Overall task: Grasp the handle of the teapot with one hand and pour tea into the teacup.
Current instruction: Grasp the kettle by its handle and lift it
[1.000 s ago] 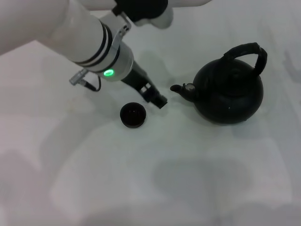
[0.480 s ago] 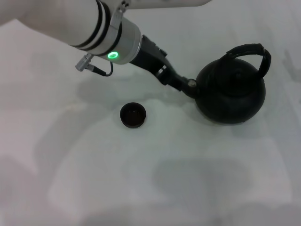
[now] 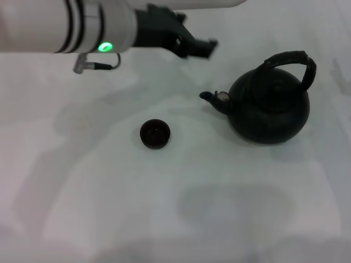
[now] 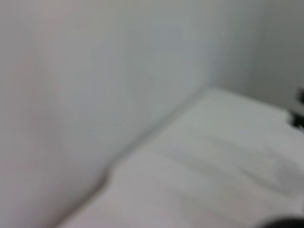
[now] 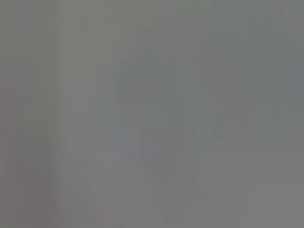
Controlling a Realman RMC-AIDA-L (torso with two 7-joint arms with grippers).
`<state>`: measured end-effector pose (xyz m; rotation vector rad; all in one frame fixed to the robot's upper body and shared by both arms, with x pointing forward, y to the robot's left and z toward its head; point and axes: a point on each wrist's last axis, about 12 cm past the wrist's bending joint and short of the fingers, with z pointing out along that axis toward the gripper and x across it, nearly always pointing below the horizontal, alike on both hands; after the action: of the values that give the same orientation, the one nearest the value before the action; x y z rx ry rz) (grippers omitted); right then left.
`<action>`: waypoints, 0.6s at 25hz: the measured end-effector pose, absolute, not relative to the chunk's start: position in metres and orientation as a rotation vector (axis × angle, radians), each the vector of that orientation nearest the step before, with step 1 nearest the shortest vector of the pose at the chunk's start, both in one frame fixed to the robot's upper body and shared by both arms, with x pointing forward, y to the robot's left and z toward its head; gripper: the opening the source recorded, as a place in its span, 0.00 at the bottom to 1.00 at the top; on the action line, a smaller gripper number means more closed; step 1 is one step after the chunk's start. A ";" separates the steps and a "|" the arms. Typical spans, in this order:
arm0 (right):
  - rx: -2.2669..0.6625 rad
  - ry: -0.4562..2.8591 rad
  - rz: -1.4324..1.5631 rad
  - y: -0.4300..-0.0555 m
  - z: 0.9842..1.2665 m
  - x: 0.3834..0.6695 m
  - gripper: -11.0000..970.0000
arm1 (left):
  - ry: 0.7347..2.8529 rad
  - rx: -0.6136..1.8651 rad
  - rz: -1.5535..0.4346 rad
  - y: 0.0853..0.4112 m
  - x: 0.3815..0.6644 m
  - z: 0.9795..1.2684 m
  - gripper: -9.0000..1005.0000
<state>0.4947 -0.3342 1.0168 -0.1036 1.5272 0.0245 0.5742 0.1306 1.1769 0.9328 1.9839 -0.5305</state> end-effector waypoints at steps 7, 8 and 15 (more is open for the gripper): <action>-0.108 1.527 0.020 -0.334 1.017 0.495 0.85 | 1.870 0.595 -0.498 0.169 0.576 1.158 0.87; -0.109 1.527 0.019 -0.334 1.017 0.495 0.85 | 1.847 0.474 -0.514 0.180 0.576 1.151 0.87; -0.110 1.529 0.017 -0.335 1.017 0.495 0.85 | 1.841 0.201 -0.587 0.203 0.579 1.130 0.86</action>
<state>0.4949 -0.3347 1.0166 -0.1105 1.5294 0.0167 0.5791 0.2025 1.1302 0.2014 1.8411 -0.5874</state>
